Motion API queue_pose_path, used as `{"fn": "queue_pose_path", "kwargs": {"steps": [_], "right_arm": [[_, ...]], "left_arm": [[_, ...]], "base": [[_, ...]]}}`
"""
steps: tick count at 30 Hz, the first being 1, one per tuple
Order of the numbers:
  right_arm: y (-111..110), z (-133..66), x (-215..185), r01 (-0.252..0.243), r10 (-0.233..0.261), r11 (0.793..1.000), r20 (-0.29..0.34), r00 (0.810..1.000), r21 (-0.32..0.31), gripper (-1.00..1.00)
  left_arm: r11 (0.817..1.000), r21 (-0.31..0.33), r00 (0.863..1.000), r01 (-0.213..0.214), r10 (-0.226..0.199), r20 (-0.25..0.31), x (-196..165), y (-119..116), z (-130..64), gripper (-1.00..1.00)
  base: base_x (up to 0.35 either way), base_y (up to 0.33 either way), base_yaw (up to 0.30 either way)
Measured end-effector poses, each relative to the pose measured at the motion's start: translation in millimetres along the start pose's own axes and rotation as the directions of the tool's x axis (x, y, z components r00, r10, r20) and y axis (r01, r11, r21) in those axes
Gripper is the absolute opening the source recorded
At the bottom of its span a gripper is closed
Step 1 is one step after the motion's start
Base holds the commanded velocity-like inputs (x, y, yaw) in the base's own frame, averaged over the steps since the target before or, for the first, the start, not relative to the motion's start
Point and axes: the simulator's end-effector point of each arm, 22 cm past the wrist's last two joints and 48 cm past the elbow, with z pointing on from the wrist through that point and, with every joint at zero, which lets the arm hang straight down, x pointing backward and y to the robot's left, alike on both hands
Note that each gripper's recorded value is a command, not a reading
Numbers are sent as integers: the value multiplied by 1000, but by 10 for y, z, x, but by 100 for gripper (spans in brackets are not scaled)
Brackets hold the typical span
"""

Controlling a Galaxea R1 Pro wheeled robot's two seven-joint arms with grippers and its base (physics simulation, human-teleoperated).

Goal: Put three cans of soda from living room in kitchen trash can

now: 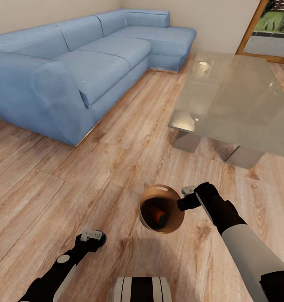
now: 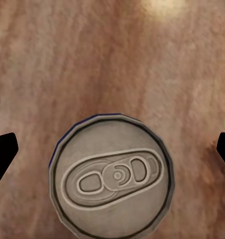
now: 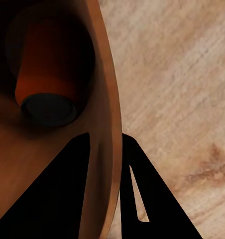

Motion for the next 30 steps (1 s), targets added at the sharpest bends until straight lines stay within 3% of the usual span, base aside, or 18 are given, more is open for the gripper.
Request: {"fn": "queue_pose_path", "kwargs": {"steps": [6,22,23,30], "right_arm": [[-82,12,21,-10,10,999,3,1000,-34,-100],[-78,12,18,-8,8,999,3,1000,-33,-100],[-77,12,18,-7,8,999,3,1000,-33,-100],[-78,12,19,-9,9,999,4,1000,-33,-100]], "left_arm": [[1000,1,1000,3,-3,-21,115,-2,37,100],[1000,0,1000,4,-4,-20,112,2,37,100],[1000,0,1000,4,-4,-20,112,2,37,-100],[1000,1,1000,6,-6,-20,108,0,38,-100]], "base": [[0,0,0],[0,0,0],[0,0,0],[0,0,0]]}}
